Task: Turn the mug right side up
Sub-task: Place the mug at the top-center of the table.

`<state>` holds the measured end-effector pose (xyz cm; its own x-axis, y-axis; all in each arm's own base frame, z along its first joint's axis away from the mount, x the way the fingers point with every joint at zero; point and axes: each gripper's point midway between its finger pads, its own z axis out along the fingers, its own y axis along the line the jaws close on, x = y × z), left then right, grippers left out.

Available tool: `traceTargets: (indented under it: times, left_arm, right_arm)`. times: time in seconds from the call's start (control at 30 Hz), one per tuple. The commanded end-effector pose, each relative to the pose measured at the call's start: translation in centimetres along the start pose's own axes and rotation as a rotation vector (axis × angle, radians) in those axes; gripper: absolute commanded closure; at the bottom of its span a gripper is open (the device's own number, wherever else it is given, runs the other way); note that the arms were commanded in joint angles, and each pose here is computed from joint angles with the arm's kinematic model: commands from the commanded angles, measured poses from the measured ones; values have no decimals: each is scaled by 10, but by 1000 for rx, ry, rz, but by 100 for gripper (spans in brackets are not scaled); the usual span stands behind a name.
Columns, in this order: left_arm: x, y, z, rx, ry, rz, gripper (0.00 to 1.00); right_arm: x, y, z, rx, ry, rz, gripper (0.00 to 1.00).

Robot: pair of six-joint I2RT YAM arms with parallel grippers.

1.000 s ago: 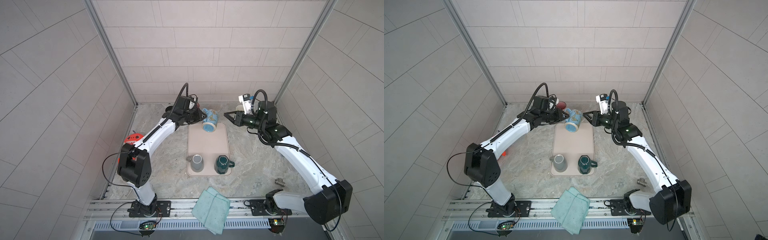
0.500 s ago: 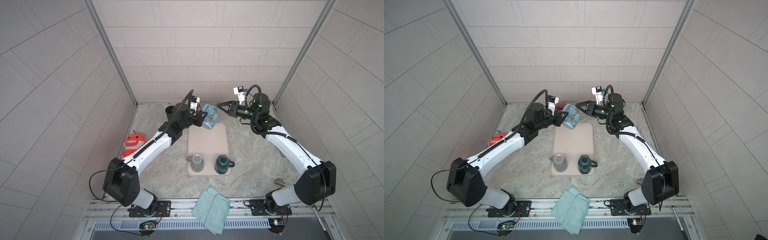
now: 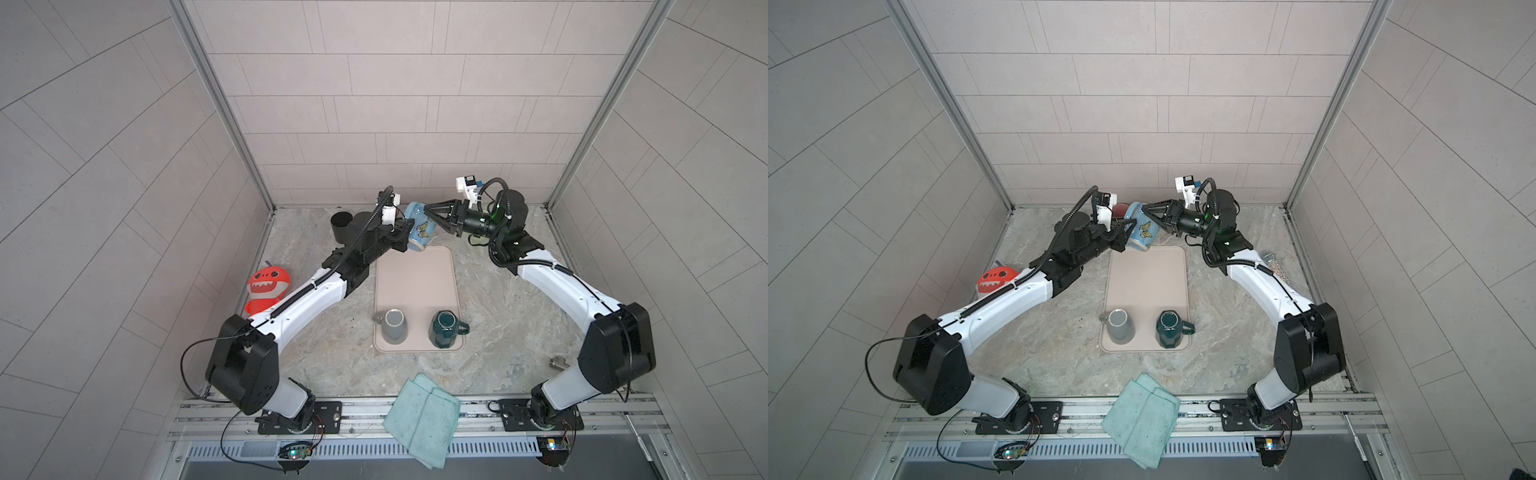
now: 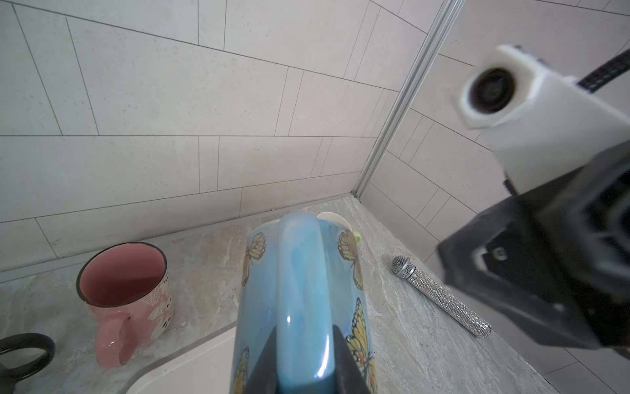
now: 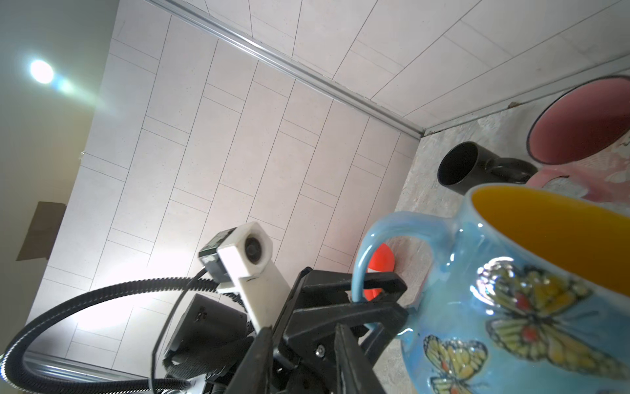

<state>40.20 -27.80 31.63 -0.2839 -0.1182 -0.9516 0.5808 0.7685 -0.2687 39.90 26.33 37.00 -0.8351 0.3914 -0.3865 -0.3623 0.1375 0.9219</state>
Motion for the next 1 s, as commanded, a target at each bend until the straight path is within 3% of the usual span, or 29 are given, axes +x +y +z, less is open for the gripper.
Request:
traceTargets:
  times: [0.0,0.97]
  left_arm:
    - [-79,-30,-29,64,-270,66,100]
    - [-65,-67,-27,158,-251,115,100]
  right_arm:
    - [-2,9,6,-74,6,56,68]
    - [-10,1,36,-161,-1,162,66]
